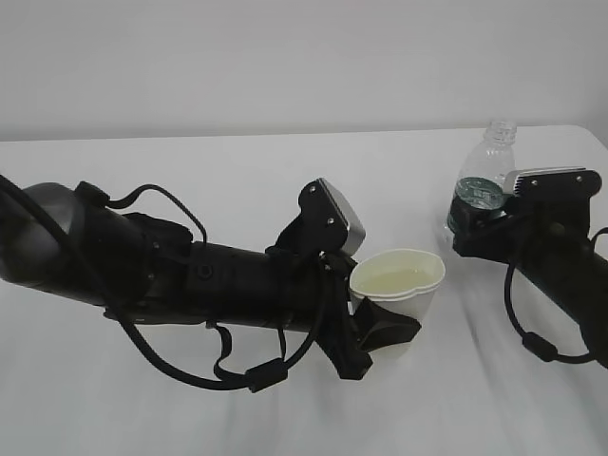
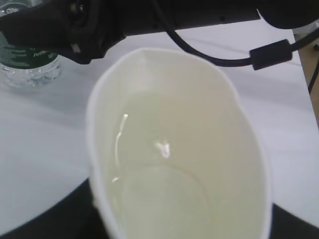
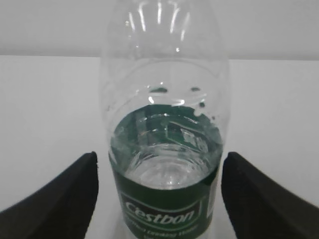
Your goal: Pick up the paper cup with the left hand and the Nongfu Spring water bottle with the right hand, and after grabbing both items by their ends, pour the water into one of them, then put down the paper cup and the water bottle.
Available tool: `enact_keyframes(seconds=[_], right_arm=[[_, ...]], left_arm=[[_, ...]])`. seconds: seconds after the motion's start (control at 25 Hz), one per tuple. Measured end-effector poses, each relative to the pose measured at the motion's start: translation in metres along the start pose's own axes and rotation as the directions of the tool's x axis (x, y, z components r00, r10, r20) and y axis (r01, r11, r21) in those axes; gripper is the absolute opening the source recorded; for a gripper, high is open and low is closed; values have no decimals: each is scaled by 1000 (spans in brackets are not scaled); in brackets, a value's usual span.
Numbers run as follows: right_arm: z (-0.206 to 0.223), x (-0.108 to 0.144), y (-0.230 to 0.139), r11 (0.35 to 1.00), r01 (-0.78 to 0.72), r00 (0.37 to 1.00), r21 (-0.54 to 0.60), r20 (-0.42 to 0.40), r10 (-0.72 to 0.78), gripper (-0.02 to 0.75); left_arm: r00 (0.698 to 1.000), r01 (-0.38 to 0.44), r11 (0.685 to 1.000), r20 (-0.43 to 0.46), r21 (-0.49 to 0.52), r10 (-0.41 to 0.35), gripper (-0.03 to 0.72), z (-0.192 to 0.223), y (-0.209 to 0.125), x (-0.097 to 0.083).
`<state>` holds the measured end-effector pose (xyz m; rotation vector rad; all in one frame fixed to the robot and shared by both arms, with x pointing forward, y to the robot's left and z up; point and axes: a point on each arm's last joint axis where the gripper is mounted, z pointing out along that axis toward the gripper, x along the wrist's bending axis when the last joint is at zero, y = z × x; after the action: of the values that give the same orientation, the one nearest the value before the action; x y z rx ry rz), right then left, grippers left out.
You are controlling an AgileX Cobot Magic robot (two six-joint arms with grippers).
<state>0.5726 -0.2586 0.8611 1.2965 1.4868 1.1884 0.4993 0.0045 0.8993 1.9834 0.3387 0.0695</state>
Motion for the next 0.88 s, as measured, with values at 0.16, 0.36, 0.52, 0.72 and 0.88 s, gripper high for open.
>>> enact_keyframes(seconds=[0.16,0.36,0.52,0.72,0.88], right_arm=[[-14,0,2,1000,-3,1000,14,5,3,587],[-34,-2,4,999,-14,999,32,30,13,587],[-45,-3,7,999,-21,999,33,45,20,587],[-49,-3,5,999,-26,998,45,54,23,587],[-49,-3,5,999,-26,998,45,54,23,587]], left_arm=[[1000,3,1000,-2,-2,-3,384,0,0,0],[999,44,999,-29,-23,-45,384,0,2,3],[996,77,996,-50,-41,-79,384,0,3,5],[995,81,996,-55,-46,-84,384,0,4,5],[994,88,995,-63,-53,-91,384,0,4,6]])
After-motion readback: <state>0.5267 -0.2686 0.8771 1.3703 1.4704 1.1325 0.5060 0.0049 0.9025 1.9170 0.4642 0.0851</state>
